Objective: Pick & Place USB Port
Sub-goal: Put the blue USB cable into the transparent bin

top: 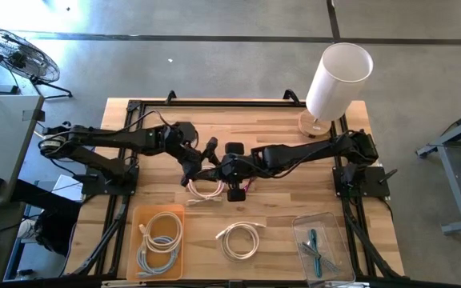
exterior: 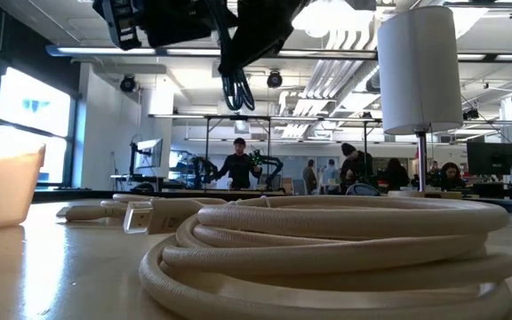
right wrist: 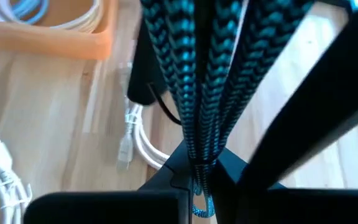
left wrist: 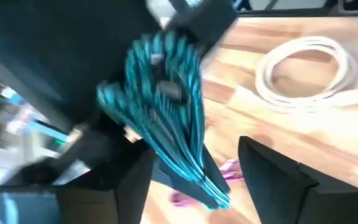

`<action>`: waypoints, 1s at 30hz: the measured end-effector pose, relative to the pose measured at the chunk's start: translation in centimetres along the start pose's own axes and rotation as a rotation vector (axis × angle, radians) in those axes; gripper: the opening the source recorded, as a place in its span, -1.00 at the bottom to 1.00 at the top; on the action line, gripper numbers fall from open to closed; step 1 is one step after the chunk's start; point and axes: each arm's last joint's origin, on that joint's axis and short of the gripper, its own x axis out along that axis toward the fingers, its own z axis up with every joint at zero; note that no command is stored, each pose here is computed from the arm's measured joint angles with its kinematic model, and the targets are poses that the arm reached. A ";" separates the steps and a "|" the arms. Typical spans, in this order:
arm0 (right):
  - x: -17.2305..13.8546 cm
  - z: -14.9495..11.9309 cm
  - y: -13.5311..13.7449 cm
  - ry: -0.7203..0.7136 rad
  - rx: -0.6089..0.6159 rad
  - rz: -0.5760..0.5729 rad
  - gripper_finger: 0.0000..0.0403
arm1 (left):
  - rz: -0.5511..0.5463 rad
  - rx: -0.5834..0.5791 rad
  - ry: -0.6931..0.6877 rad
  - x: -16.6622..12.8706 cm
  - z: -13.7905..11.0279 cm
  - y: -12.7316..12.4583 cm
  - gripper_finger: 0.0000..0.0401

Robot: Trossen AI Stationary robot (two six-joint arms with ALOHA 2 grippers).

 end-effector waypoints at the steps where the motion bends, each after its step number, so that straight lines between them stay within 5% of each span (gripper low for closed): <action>1: 0.0 0.0 0.0 0.005 -0.001 -0.019 -0.91 | 0.023 0.024 0.005 -0.4 0.4 0.1 0.17; 6: 0.0 -0.6 0.0 0.066 0.032 -0.046 -0.91 | 0.194 0.089 0.127 -3.4 2.6 0.1 0.25; 10: -0.4 -2.5 0.0 0.250 0.092 -0.187 -0.91 | 0.280 0.090 0.219 -5.4 3.6 -0.3 0.26; 17: -3.1 -6.6 0.5 0.647 0.221 -0.441 -0.91 | 0.236 0.011 0.374 -6.5 2.9 -1.5 0.26; 30: -6.1 -7.6 6.6 0.876 0.514 -0.253 -0.91 | 0.178 -0.005 0.469 -6.2 2.1 -2.1 0.26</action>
